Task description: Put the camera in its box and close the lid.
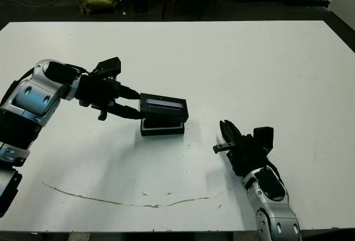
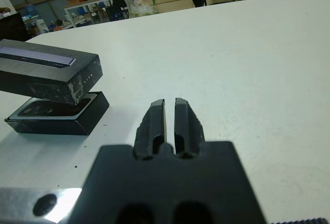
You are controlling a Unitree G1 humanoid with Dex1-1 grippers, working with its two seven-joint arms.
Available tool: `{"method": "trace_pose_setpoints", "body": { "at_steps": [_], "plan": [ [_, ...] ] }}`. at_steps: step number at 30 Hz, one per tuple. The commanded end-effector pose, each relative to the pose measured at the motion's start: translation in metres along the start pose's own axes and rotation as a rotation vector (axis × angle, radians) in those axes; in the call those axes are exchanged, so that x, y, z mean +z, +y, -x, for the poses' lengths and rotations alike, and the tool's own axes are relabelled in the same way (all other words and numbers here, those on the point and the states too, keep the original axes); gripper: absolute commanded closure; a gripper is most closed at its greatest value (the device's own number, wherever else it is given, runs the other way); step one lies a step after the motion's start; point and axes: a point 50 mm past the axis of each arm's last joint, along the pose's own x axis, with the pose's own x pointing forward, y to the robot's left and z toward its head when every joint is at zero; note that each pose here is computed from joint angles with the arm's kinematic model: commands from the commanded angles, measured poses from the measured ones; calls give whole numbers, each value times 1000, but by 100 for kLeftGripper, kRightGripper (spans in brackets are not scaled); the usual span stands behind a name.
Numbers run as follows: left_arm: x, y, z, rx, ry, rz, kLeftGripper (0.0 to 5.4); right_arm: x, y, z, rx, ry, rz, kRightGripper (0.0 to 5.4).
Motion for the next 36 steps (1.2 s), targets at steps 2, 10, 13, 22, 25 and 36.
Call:
{"method": "trace_pose_setpoints", "body": {
  "at_steps": [2,10,13,22,25,36],
  "plan": [
    [-3,-4,-5,-26,9,21,350,-6,-3,2,4,23,-20,540],
    [-4,-7,-11,-54,13,-12,350,-5,-3,4,-9,28,16,540],
    [-7,-8,-11,-53,28,2,350,-6,-3,3,-10,27,9,540],
    [-12,-8,-10,-40,58,-2,350,-7,-3,3,-2,19,-14,540],
    [-13,-8,-9,-30,69,1,350,-7,-3,3,-4,26,-7,540],
    [-16,-7,-9,-10,86,-15,350,-9,-3,3,2,21,-33,540]
  ]
}}
